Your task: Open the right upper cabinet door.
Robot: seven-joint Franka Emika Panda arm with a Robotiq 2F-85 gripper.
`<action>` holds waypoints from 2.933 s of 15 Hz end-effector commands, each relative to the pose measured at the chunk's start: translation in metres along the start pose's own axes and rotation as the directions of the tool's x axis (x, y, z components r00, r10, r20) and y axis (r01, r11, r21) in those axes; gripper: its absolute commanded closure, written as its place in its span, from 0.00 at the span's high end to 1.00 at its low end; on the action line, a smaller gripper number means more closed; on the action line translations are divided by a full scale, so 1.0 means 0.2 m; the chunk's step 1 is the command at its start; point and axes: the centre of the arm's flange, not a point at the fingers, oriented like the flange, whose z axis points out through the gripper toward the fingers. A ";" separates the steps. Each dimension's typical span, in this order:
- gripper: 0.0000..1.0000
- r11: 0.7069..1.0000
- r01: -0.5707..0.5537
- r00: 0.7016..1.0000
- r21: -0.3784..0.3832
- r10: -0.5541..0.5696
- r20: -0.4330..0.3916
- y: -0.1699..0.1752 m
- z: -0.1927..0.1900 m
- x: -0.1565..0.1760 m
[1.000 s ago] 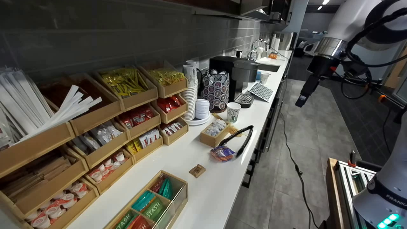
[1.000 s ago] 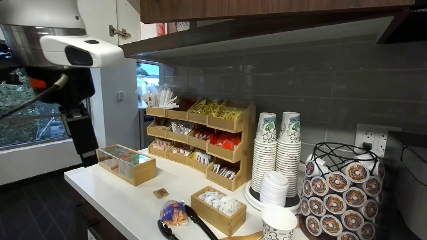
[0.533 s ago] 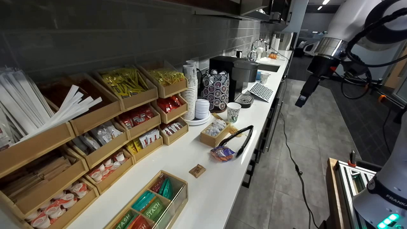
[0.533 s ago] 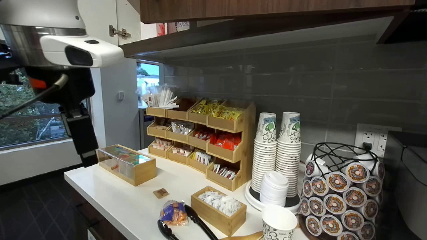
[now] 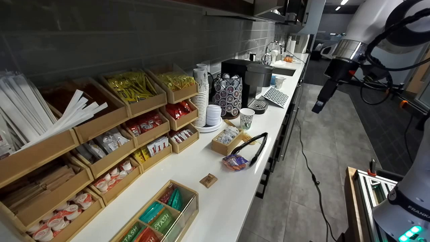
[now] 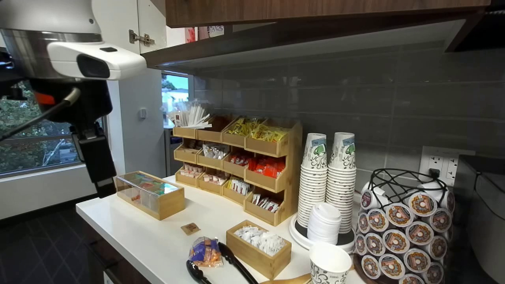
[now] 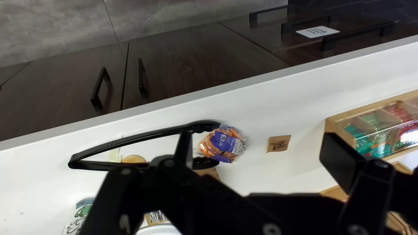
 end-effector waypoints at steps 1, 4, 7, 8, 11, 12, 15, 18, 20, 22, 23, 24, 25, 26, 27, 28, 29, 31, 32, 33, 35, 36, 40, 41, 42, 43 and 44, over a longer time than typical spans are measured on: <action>1.00 1.000 0.000 1.000 0.000 0.000 0.000 0.00 0.00 0.00; 1.00 1.000 0.000 1.000 0.000 0.000 0.000 0.00 0.00 0.00; 1.00 1.000 0.000 1.000 0.000 0.000 0.000 0.00 0.00 0.00; 1.00 1.000 0.000 1.000 0.000 0.000 0.000 0.00 0.00 0.00; 1.00 1.000 0.000 1.000 0.000 0.000 0.000 0.00 0.00 0.00; 1.00 1.000 0.000 1.000 0.000 0.000 0.000 0.00 0.00 0.00; 1.00 1.000 0.000 1.000 0.000 0.000 0.000 0.00 0.00 0.00; 1.00 1.000 0.000 1.000 0.000 0.000 0.000 0.00 0.00 0.00; 1.00 1.000 0.000 1.000 0.000 0.000 0.000 0.00 0.00 0.00; 1.00 1.000 0.000 1.000 0.000 0.000 0.000 0.00 0.00 0.00; 1.00 1.000 0.000 1.000 0.000 0.000 0.000 0.00 0.00 0.00; 1.00 1.000 0.000 1.000 0.000 0.000 0.000 0.00 0.00 0.00; 1.00 0.999 0.001 0.999 -0.033 -0.003 -0.045 -0.06 -0.11 -0.05; 1.00 0.999 0.015 0.996 -0.045 -0.019 -0.082 -0.14 -0.19 -0.11; 1.00 0.997 0.034 0.992 -0.064 -0.042 -0.122 -0.21 -0.26 -0.13; 1.00 0.995 0.050 0.985 -0.082 -0.062 -0.161 -0.30 -0.33 -0.16; 1.00 0.992 0.073 0.972 -0.107 -0.095 -0.213 -0.39 -0.39 -0.18; 1.00 0.984 0.091 0.942 -0.157 -0.135 -0.306 -0.56 -0.50 -0.20; 1.00 0.978 0.084 0.919 -0.189 -0.149 -0.364 -0.63 -0.56 -0.20; 1.00 0.975 0.076 0.895 -0.207 -0.158 -0.416 -0.69 -0.61 -0.19; 1.00 0.971 0.056 0.837 -0.232 -0.172 -0.519 -0.78 -0.70 -0.12; 1.00 0.970 0.046 0.811 -0.238 -0.175 -0.558 -0.81 -0.75 -0.06; 1.00 0.961 0.010 0.746 -0.275 -0.191 -0.638 -0.86 -0.83 0.18; 1.00 0.965 0.046 0.747 -0.257 -0.204 -0.632 -0.81 -0.82 -0.02; 1.00 0.964 0.037 0.744 -0.264 -0.204 -0.637 -0.81 -0.82 0.04; 1.00 0.963 0.033 0.747 -0.268 -0.202 -0.634 -0.81 -0.81 0.09; 1.00 0.962 0.031 0.752 -0.270 -0.201 -0.628 -0.81 -0.81 0.12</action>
